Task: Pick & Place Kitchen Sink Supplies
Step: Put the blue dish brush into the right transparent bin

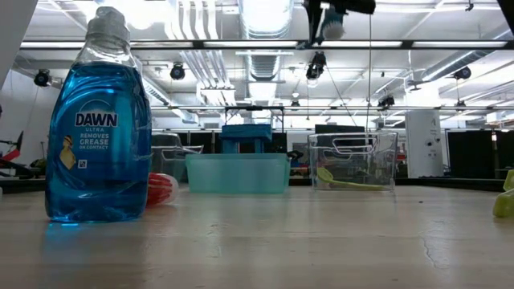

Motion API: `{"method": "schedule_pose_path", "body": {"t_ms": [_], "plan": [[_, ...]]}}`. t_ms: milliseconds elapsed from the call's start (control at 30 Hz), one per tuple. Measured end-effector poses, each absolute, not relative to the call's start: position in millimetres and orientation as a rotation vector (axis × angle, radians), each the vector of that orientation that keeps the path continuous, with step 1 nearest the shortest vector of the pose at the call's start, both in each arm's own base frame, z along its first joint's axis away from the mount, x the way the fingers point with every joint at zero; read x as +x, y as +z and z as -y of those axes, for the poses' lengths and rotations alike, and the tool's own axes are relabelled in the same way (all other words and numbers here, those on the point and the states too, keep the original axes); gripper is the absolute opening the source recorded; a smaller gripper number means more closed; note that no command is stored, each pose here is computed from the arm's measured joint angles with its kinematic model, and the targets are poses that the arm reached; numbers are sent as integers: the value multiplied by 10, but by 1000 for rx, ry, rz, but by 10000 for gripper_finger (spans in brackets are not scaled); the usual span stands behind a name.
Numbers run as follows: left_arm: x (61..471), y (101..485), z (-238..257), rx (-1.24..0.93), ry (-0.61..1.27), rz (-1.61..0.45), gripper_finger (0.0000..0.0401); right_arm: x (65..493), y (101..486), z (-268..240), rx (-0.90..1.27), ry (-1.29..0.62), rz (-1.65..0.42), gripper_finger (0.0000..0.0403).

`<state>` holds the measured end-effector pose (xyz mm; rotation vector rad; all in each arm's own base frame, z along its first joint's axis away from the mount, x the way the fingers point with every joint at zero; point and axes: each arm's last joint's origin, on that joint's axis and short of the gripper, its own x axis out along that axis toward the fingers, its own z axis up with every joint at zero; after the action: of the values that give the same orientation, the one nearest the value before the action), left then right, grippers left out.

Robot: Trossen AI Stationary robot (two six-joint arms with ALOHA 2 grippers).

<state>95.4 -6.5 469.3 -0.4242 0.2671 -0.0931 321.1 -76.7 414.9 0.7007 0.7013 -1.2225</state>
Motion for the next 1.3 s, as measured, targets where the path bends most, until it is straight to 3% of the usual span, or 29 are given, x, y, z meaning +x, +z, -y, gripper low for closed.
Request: {"method": "schedule_pose_path", "body": {"t_ms": [200, 467, 1300], "plan": [[942, 4694, 64, -427, -92, -265, 159, 3152, 4048, 1175, 730, -1308, -743, 61], [941, 4694, 64, -427, -92, -265, 159, 3092, 3636, 1543, 841, -1378, -902, 61], [949, 4691, 64, -433, -90, -269, 159, 3039, 2507, 1741, 829, -1487, -1052, 61]]}}
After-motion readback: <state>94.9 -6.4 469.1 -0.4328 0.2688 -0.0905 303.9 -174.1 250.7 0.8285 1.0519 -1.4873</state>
